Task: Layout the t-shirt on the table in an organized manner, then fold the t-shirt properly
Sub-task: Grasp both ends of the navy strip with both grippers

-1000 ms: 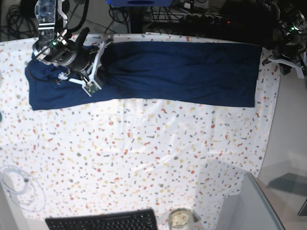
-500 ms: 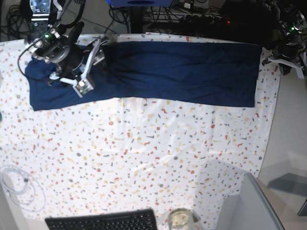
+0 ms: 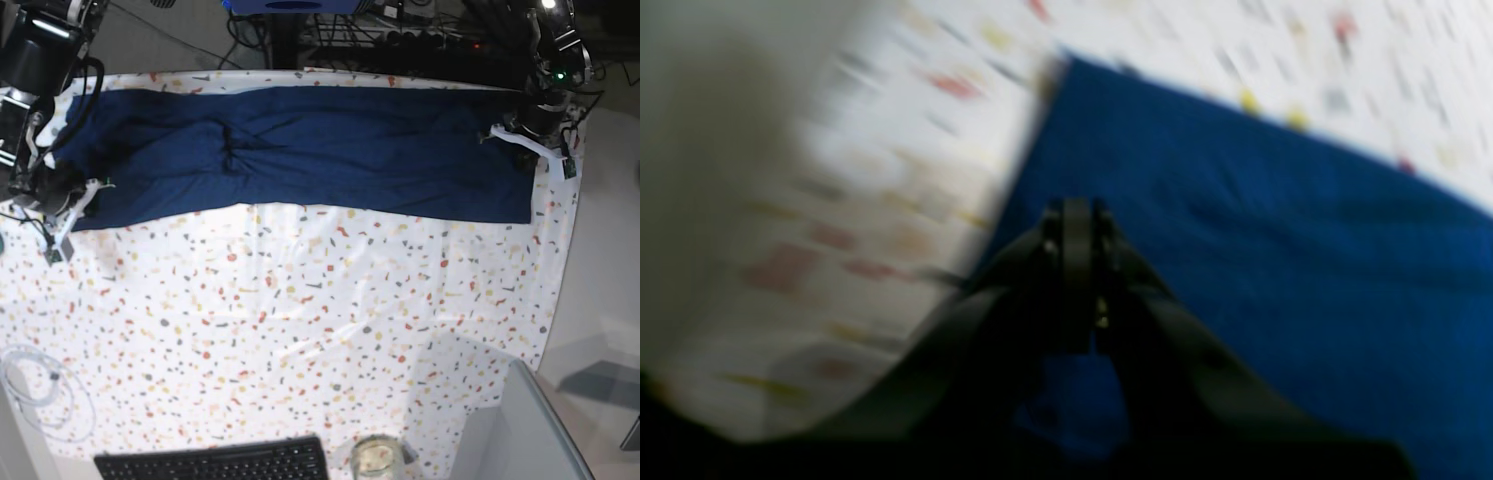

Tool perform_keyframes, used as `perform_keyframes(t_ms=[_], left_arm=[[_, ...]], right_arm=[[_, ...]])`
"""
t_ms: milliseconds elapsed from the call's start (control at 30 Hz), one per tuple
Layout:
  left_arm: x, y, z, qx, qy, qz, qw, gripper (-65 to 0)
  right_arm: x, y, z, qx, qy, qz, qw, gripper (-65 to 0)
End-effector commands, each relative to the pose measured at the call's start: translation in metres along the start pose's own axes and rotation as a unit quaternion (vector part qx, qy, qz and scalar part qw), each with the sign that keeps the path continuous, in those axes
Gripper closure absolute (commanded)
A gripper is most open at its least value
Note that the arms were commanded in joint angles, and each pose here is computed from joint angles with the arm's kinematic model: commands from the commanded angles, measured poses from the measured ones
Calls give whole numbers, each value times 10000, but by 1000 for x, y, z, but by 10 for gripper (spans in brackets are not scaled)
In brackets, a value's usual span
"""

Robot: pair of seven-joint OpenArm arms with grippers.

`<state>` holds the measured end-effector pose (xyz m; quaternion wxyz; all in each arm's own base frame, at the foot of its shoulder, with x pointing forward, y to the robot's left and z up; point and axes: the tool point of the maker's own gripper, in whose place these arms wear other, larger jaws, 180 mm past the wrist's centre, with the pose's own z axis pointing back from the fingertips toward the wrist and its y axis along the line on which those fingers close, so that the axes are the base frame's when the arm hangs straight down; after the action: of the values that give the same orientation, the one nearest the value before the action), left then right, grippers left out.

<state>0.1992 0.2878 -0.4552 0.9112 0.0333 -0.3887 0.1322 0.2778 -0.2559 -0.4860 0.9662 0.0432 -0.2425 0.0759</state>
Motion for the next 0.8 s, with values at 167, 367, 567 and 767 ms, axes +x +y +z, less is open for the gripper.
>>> perform_keyframes(t_ms=[167, 367, 567, 767], left_arm=[[5, 6, -7, 56, -88, 53, 9999, 0], [10, 4, -8, 43, -145, 59, 9999, 0], [25, 10, -6, 116, -336, 72, 9993, 0], [47, 54, 26, 650, -719, 50, 9953, 0]], right_arm=[[7, -38, -5, -497, -425, -550, 9963, -2], [15, -42, -8, -588, -834, -716, 9922, -2], [31, -44, -6, -622, -1081, -728, 9895, -2], [53, -50, 15, -802, -1459, -484, 9848, 0]])
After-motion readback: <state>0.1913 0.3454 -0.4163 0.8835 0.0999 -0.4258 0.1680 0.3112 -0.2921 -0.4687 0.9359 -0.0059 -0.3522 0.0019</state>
